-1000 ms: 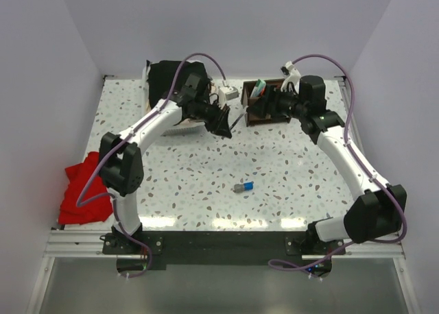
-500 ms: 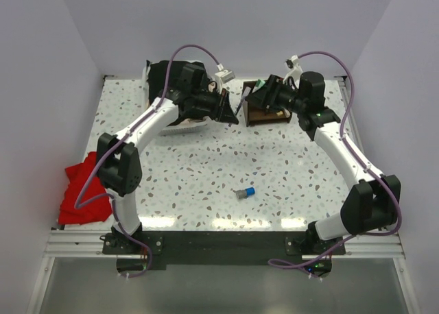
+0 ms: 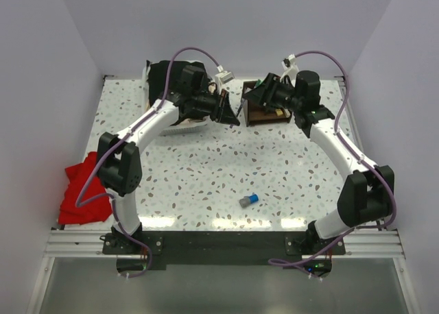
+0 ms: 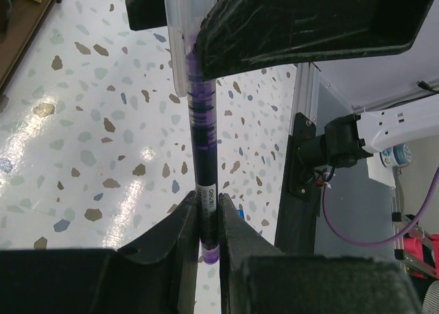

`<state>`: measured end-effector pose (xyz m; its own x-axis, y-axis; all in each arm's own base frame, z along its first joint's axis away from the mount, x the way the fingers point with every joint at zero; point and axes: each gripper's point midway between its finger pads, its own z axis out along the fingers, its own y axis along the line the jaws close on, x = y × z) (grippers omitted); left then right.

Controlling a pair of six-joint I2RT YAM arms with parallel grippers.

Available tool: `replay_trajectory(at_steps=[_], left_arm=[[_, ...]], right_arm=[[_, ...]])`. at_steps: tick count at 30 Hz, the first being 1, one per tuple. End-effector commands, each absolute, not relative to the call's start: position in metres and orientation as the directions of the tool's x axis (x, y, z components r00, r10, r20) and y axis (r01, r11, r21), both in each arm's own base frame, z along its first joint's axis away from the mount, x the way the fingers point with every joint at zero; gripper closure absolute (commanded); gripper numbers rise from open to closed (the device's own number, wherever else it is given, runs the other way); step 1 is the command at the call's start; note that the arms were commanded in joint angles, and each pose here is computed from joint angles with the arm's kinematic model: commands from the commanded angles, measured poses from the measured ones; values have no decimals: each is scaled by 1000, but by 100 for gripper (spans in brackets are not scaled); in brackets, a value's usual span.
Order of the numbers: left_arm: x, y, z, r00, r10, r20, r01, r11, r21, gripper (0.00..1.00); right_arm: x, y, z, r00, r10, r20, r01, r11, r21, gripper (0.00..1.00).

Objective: Sort the stationery into containers
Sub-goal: Close the pen cap on the pen, then place the pen in the storage box.

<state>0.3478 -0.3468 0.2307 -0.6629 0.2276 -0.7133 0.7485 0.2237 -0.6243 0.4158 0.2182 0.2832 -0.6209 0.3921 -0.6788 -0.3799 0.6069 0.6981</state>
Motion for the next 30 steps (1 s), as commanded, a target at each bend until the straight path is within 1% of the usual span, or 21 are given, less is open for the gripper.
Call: replay_trajectory(at_steps=[1, 2, 5, 6, 8, 9, 10, 11, 13, 14, 15, 16, 17, 18, 19, 21, 23, 24, 25, 29, 30], left_arm=[[343, -351, 244, -639, 218, -738, 769, 164, -617, 100], [342, -352, 244, -638, 220, -738, 770, 158, -619, 100], [343, -353, 240, -644, 221, -733, 765, 160, -624, 100], [343, -353, 241, -644, 221, -733, 765, 157, -625, 100], [344, -353, 238, -647, 222, -730, 762, 159, -628, 100], [344, -354, 238, -646, 221, -731, 763, 158, -627, 100], [345, -354, 237, -647, 220, -730, 762, 163, -627, 100], [347, -354, 237, -648, 219, -729, 762, 173, -625, 99], [352, -353, 232, -652, 218, -726, 758, 209, -618, 91], [354, -352, 231, -652, 218, -726, 758, 222, -613, 80], [357, -352, 230, -639, 221, -737, 769, 233, -596, 74], [361, -349, 225, -640, 227, -734, 765, 275, -582, 67], [364, -346, 223, -629, 234, -741, 772, 298, -561, 59], [368, -344, 224, -591, 249, -767, 799, 311, -515, 57], [372, -337, 219, -592, 262, -763, 793, 356, -493, 52], [379, -328, 214, -556, 291, -779, 810, 398, -430, 49], [383, -315, 208, -554, 311, -773, 799, 461, -387, 46], [384, -308, 210, -526, 328, -785, 810, 474, -344, 45], [387, -300, 205, -527, 343, -778, 797, 517, -312, 43], [387, -274, 189, -527, 390, -755, 768, 599, -227, 41], [387, -270, 191, -514, 397, -760, 768, 609, -200, 41]], right_arm=[[422, 230, 317, -567, 401, -720, -470, 560, 682, 50], [421, 232, 318, -565, 397, -724, -479, 556, 679, 52], [419, 241, 322, -565, 382, -731, -510, 535, 674, 62], [417, 244, 325, -561, 377, -737, -523, 529, 669, 68], [414, 248, 327, -562, 363, -743, -546, 512, 663, 76], [413, 250, 329, -556, 354, -752, -560, 508, 654, 85], [410, 253, 330, -556, 344, -756, -573, 500, 649, 89], [410, 253, 332, -553, 339, -761, -582, 496, 644, 100], [409, 252, 331, -545, 326, -772, -590, 505, 630, 100], [408, 252, 330, -543, 318, -777, -595, 507, 624, 100], [408, 251, 329, -530, 304, -791, -608, 515, 605, 100], [406, 251, 327, -527, 291, -798, -617, 515, 595, 100], [406, 250, 329, -514, 278, -812, -634, 514, 578, 100], [407, 248, 324, -491, 236, -838, -654, 535, 535, 100], [408, 247, 323, -473, 213, -855, -667, 547, 506, 100], [416, 244, 322, -413, 146, -899, -703, 576, 417, 100], [428, 241, 325, -343, 99, -934, -728, 600, 331, 100], [431, 239, 322, -341, 80, -937, -724, 613, 316, 100], [437, 238, 320, -327, 66, -943, -723, 625, 295, 100], [462, 231, 319, -232, -28, -972, -723, 673, 153, 100], [473, 226, 307, -239, -52, -970, -696, 705, 134, 100]])
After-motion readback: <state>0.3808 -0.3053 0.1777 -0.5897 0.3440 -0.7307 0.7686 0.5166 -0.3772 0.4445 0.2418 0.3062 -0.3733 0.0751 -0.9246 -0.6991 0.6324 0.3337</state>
